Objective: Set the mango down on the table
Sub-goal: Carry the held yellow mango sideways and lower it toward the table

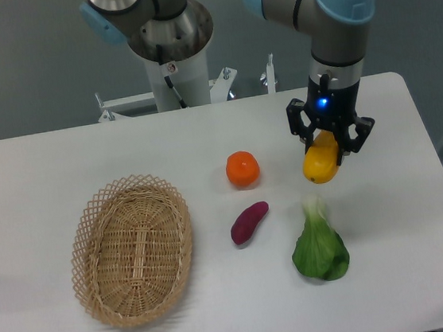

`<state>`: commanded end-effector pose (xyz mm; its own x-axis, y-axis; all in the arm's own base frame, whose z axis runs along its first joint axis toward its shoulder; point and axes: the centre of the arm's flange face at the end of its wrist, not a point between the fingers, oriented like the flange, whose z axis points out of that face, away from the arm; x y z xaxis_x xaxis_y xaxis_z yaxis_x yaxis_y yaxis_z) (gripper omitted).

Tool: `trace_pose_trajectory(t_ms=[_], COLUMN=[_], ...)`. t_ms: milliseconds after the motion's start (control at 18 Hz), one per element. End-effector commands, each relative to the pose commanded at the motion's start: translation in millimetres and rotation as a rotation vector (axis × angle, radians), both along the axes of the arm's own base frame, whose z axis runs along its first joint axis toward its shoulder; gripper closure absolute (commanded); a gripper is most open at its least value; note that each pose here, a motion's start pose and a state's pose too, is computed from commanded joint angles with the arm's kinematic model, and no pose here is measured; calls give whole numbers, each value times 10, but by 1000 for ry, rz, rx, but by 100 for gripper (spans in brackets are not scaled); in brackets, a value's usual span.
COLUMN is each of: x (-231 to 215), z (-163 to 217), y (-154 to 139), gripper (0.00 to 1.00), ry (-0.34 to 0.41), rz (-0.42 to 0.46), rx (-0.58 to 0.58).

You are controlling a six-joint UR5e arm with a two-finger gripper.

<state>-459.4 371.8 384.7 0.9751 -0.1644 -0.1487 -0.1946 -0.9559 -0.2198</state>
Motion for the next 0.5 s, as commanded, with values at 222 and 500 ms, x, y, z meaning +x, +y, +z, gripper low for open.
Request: trace_pose_trajectory(t_ms=[222, 500], x=[-54, -182], z=[-3, -84], y=[-14, -75], gripper=[44, 45], ry=[3, 7], rz=[5, -26], rx=[1, -8])
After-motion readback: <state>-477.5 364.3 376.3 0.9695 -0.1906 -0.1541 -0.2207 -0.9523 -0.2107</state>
